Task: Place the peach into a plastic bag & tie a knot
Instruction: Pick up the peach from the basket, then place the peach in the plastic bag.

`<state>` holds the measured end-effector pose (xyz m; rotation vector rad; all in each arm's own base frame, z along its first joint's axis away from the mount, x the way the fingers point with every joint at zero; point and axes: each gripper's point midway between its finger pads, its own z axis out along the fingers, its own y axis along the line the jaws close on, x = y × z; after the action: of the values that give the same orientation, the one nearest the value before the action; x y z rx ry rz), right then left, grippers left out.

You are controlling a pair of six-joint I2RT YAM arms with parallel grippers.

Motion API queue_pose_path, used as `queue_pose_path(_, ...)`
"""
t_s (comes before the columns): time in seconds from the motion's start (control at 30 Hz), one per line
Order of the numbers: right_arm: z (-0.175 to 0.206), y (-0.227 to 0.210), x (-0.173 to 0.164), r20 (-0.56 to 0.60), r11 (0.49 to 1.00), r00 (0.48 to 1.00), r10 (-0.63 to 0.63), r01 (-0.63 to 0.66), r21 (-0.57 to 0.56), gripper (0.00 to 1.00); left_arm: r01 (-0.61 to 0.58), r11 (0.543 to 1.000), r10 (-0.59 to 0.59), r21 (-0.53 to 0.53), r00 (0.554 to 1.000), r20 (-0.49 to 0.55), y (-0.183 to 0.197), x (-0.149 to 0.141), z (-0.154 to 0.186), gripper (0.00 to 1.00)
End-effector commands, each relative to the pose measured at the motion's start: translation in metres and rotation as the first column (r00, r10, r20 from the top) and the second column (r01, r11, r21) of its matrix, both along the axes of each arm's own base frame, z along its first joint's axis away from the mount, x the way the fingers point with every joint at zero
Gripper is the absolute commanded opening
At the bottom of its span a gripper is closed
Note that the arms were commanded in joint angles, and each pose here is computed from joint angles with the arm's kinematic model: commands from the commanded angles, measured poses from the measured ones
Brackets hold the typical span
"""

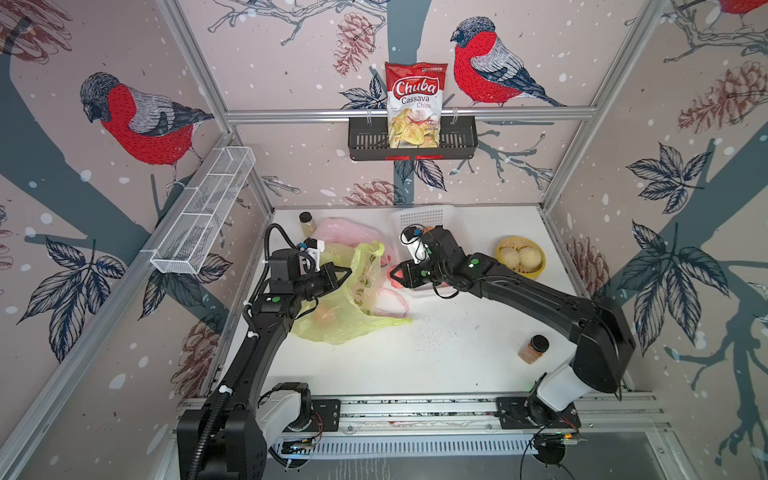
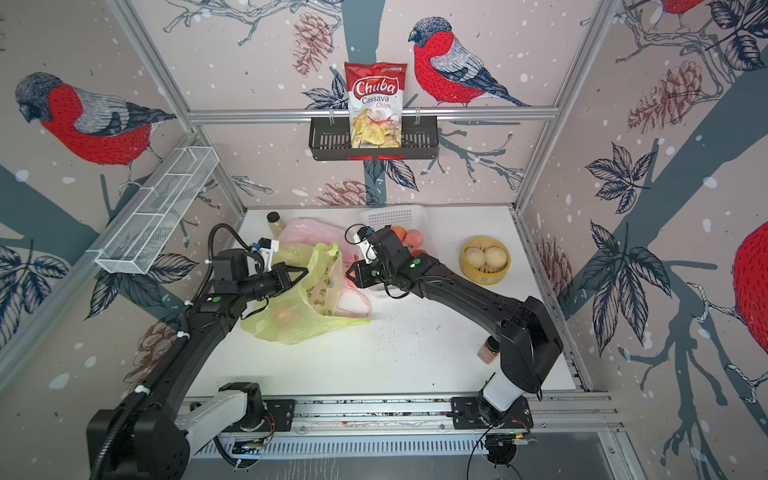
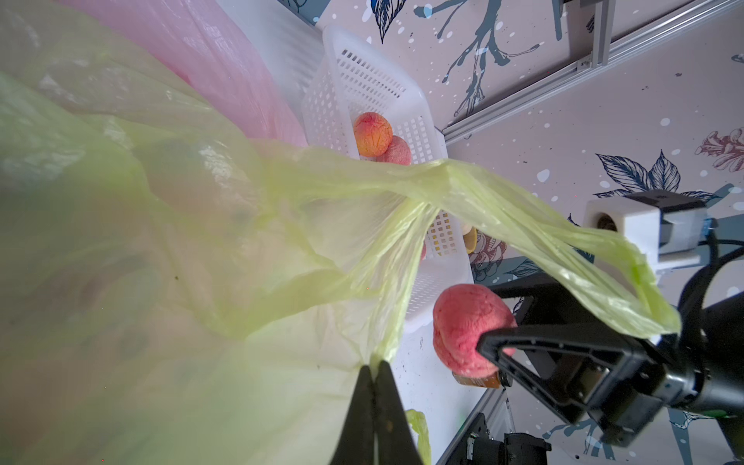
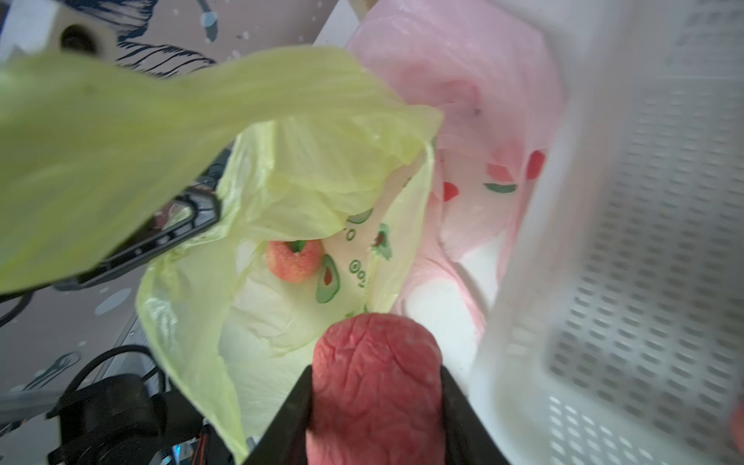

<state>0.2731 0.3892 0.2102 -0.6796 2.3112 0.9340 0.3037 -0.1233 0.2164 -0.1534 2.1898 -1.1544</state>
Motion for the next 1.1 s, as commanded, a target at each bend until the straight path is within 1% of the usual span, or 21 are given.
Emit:
queue_pose_path(0.0,0.008,0.031,-0.002,-0.027,0.996,0.999,0.040,-0.038,0.076,0.41,0.007,1.000,-0.006,-0.020,1.000,0.027,-0.002,0.000,0.010,0.00)
queue_pose_path(0.1,-0.005,0.057,0.003,-0.073,0.993,0.995,0.070,-0.062,0.104,0.41,0.011,1.000,-0.010,-0.022,1.000,0.022,-0.002,-0.002,0.008,0.00)
queue_pose_path(0.27,-0.046,0.090,0.017,-0.171,0.994,0.982,0.075,-0.060,0.093,0.42,0.009,0.999,-0.008,-0.036,1.000,0.027,-0.003,-0.004,0.008,0.00)
queue_pose_path(0.33,-0.056,0.097,0.025,-0.197,0.995,0.979,0.048,-0.029,0.098,0.49,0.008,0.999,-0.007,-0.038,1.000,0.029,-0.003,-0.005,0.007,0.00)
queue_pose_path(0.43,-0.067,0.104,0.036,-0.238,0.994,0.971,0.004,0.023,0.110,0.66,0.008,0.999,-0.007,-0.038,1.000,0.029,-0.003,-0.004,0.005,0.00)
queue_pose_path(0.5,-0.072,0.111,0.035,-0.274,0.990,0.962,0.017,0.024,0.143,0.77,0.009,0.999,-0.008,-0.039,1.000,0.026,-0.003,-0.003,0.004,0.00)
queue_pose_path(0.6,-0.078,0.120,0.025,-0.325,0.983,0.943,0.065,-0.004,0.185,0.83,0.007,0.999,-0.006,-0.041,1.000,0.019,-0.003,-0.003,0.001,0.00)
queue_pose_path(0.7,-0.074,0.121,0.014,-0.342,0.974,0.934,0.105,-0.028,0.224,0.86,0.002,0.999,-0.001,-0.040,1.000,0.020,-0.002,-0.004,0.001,0.00)
queue_pose_path(0.77,-0.066,0.116,0.012,-0.326,0.975,0.940,0.105,-0.032,0.219,0.86,-0.002,0.999,0.003,-0.040,1.000,0.030,-0.002,-0.004,0.003,0.00)
queue_pose_path(0.83,-0.054,0.106,0.011,-0.284,0.980,0.955,0.090,-0.034,0.194,0.88,-0.003,0.999,0.005,-0.038,1.000,0.031,-0.002,-0.004,0.001,0.00)
queue_pose_path(0.9,-0.046,0.087,0.011,-0.227,0.992,0.973,0.048,-0.020,0.125,0.92,0.002,0.999,-0.001,-0.041,1.000,0.025,-0.002,-0.004,-0.001,0.00)
queue_pose_path(0.93,-0.045,0.076,0.012,-0.197,0.996,0.980,0.024,-0.007,0.086,0.98,0.007,0.999,-0.006,-0.041,1.000,0.027,-0.003,-0.004,-0.001,0.00)
queue_pose_path(0.97,-0.041,0.062,0.013,-0.156,0.999,0.988,-0.007,0.014,0.039,1.00,0.009,0.999,-0.008,-0.042,1.000,0.027,-0.003,-0.003,-0.001,0.00)
queue_pose_path(1.0,-0.040,0.046,0.014,-0.120,0.999,0.992,-0.037,0.037,-0.006,1.00,0.010,0.999,-0.009,-0.041,0.999,0.033,-0.004,-0.003,-0.001,0.00)
queue_pose_path(1.07,-0.032,0.015,0.015,-0.065,0.995,0.994,-0.085,0.081,-0.054,1.00,0.007,0.999,-0.006,-0.039,0.999,0.040,-0.003,-0.002,0.001,0.00)
